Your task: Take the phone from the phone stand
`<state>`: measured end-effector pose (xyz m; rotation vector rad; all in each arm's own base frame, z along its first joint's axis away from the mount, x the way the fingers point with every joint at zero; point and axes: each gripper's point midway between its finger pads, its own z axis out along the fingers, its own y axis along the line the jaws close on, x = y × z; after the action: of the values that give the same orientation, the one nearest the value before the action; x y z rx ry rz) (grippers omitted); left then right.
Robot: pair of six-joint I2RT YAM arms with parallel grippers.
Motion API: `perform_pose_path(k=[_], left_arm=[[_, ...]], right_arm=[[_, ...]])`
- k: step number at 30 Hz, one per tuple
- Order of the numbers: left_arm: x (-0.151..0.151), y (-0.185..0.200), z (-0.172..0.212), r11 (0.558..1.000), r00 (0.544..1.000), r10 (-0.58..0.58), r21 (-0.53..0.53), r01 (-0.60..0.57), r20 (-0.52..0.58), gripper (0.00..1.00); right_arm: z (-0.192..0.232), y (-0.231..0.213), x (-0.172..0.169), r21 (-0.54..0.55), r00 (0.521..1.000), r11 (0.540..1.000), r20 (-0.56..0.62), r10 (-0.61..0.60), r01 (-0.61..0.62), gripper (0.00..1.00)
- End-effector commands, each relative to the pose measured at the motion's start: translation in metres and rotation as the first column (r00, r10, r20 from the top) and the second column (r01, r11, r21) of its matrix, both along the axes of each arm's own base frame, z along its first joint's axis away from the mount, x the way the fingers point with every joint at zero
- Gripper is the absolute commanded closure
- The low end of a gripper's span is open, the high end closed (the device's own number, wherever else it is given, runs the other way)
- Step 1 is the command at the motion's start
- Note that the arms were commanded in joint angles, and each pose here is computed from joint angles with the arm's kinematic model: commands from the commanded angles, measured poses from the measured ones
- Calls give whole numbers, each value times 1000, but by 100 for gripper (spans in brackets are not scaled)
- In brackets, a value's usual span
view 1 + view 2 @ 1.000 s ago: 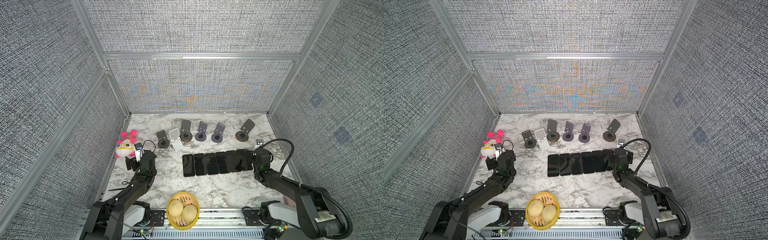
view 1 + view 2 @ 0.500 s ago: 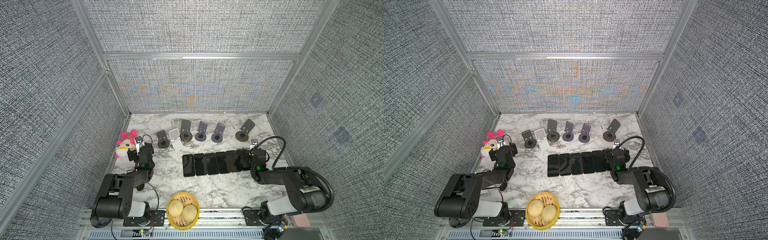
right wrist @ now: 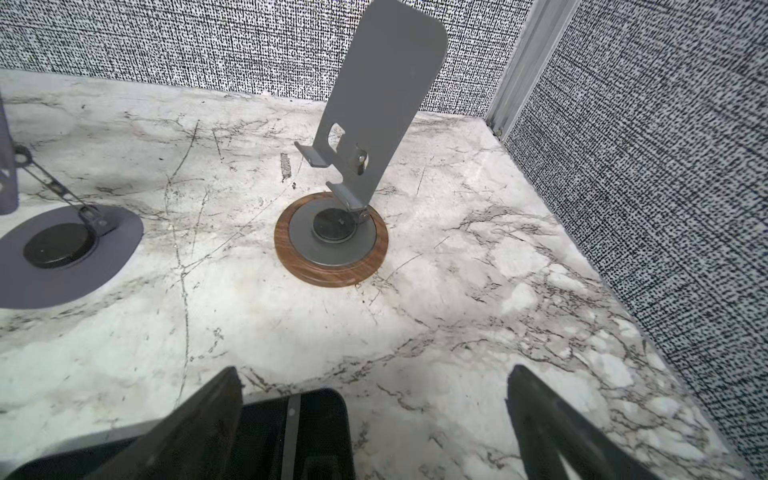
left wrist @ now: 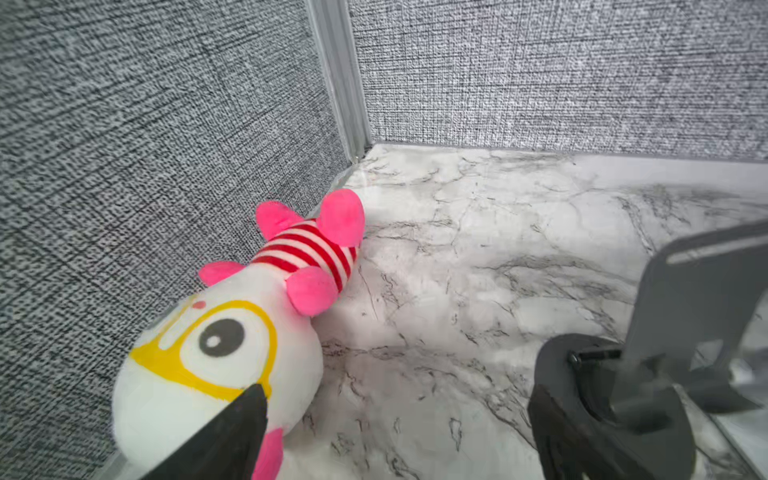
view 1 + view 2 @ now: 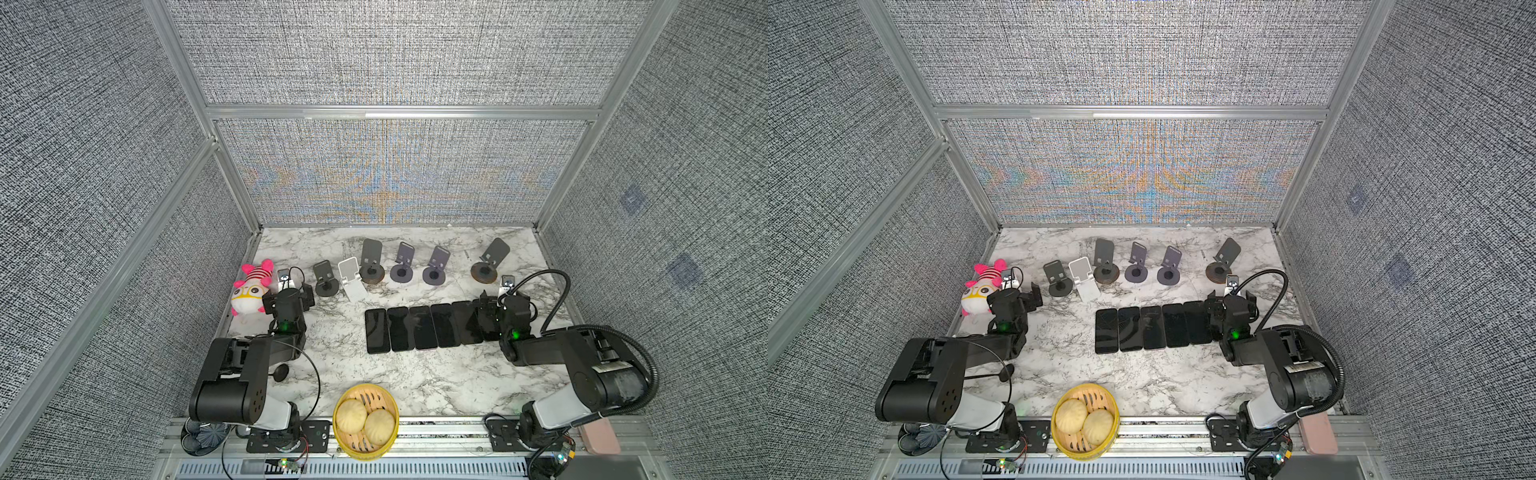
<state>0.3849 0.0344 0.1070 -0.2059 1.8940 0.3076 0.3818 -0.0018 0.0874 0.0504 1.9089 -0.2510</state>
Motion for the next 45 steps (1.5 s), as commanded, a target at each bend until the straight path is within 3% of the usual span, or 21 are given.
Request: perform_pose_path(k=[1,4,6,45], left_arm=[[1,-4,7,999,998,-35,-6,36,44,1],[-3,-5,-3,997,998,-52,-53,54,40,1],[1,-11,-4,994,992,-107,-25,109,67,1],[4,-9,-4,993,992,-110,-46,113,54,1]], right_arm=[[9,-1,4,13,999,1000,36,-4,3,1],[7,-4,4,34,999,999,32,-1,0,1],[7,-6,3,51,999,999,32,0,-1,1],[3,-7,11,59,1000,998,-13,2,-1,1]])
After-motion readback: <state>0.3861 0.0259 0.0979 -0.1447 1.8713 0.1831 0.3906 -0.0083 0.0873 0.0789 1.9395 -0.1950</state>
